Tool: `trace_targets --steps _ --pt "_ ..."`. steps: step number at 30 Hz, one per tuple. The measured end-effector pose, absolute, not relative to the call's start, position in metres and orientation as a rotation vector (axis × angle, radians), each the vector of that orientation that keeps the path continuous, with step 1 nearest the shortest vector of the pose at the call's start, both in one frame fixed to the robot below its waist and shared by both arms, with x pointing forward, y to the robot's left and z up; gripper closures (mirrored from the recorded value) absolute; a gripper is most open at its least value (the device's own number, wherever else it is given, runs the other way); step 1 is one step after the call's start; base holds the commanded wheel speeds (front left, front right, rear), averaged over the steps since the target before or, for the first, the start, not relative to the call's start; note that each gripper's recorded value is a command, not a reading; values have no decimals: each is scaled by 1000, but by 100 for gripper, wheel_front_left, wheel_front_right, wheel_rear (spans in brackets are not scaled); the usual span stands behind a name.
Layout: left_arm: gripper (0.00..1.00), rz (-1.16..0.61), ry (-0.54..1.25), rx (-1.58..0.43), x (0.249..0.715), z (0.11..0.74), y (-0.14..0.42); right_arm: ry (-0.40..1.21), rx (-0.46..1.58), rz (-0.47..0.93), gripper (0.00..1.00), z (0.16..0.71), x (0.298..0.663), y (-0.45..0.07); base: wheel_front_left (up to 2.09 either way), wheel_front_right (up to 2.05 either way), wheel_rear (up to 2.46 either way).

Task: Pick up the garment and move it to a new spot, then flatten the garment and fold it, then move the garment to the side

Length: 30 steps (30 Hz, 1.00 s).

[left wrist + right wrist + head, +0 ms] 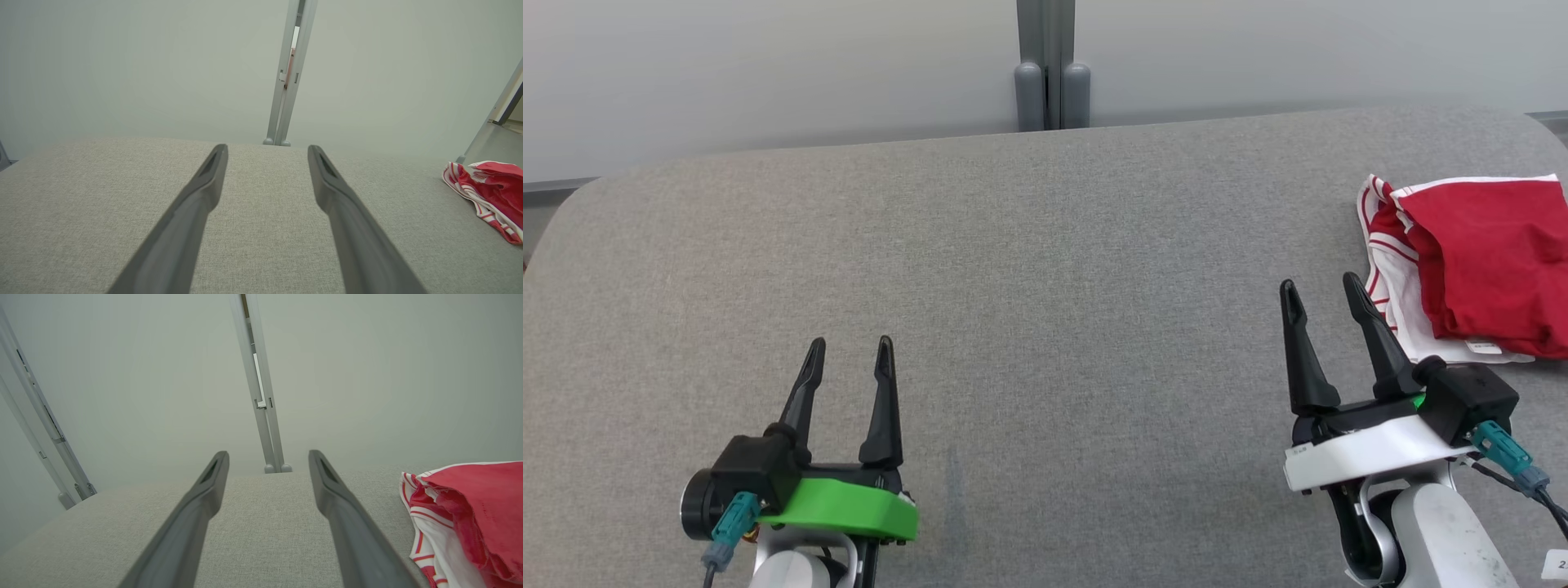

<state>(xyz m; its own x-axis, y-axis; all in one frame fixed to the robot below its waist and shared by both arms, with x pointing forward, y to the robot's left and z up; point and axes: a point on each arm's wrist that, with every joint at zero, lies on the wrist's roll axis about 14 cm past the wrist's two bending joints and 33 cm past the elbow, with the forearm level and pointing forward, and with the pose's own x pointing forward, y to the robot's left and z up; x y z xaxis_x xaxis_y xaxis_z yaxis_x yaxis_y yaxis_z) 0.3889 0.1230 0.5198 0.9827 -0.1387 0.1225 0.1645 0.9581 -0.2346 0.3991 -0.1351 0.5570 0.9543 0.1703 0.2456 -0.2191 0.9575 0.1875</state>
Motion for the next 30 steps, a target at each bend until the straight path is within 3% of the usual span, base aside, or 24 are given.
trace_targets --steps 30 --pt "0 -148 -104 -258 392 519 125 -187 210 173 0 542 400 -141 0 0 0"
